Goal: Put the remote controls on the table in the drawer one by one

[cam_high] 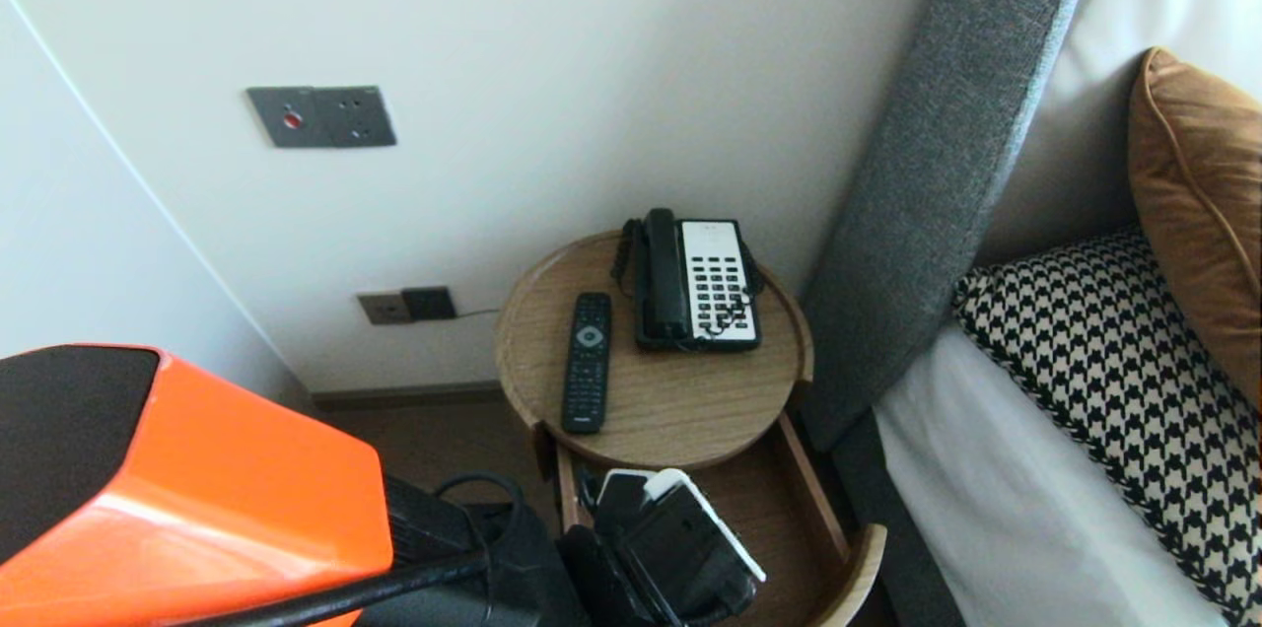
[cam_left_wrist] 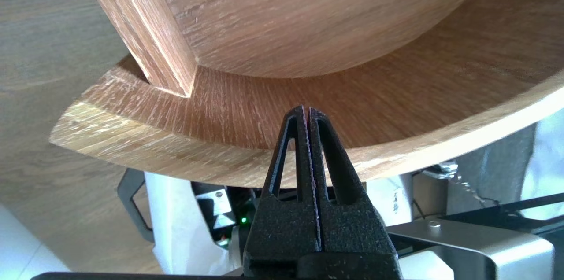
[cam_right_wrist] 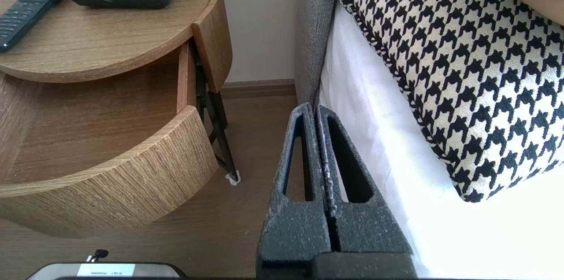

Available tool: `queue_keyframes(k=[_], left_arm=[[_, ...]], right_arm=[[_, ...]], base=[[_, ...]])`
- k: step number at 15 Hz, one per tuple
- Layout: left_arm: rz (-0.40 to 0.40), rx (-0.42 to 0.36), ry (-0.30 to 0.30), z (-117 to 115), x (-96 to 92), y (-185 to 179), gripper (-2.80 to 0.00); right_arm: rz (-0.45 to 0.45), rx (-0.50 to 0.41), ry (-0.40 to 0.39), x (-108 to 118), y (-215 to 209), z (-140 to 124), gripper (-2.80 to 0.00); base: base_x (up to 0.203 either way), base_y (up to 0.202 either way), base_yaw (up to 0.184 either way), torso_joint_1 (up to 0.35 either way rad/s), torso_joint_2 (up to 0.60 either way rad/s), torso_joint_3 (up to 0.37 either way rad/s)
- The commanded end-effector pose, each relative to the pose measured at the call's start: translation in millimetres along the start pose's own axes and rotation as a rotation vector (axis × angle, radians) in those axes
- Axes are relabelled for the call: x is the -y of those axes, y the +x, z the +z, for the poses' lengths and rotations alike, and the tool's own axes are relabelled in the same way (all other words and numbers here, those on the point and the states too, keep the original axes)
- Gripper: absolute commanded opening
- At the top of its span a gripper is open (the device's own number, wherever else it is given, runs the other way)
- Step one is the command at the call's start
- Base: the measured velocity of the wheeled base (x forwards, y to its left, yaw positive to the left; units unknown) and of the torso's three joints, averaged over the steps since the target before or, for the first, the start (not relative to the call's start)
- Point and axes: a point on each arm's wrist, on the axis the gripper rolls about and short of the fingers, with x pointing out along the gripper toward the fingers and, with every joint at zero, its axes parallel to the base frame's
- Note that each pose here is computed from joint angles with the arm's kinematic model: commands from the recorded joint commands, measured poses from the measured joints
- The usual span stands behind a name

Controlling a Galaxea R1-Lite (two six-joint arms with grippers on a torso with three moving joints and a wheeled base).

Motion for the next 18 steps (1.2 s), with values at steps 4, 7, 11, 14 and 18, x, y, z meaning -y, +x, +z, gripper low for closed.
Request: queue_keyframes(k=[4, 7, 11, 14, 18], left_arm=[[-0.045, 0.123, -0.081, 47, -12.5, -25, -2.80], [-0.050, 0.212, -0.099, 85, -24.8, -41, -2.80], [-0.009, 0.290, -0.131, 135, -46.5, -62, -2.80], [0.043, 0.313, -0.155, 160, -66.9, -58, -2.80], [0.081, 0.319, -0.193, 177, -76.8, -37, -2.80]], right_arm=[[0.000, 0.002, 0.000, 0, 0, 0, -2.80], [0.000, 0.001, 0.000, 0, 0, 0, -2.80], [0.000, 0.001, 0.000, 0, 0, 0, -2.80], [0.000, 0.003, 0.000, 0, 0, 0, -2.80], [0.000, 0.001, 0.000, 0, 0, 0, -2.80]], base=[[0.000, 0.000, 0.000, 0.000, 0.00, 0.000], [0.000, 0.000, 0.000, 0.000, 0.00, 0.000], [0.000, 0.000, 0.000, 0.000, 0.00, 0.000], [0.000, 0.000, 0.000, 0.000, 0.00, 0.000], [0.000, 0.000, 0.000, 0.000, 0.00, 0.000]])
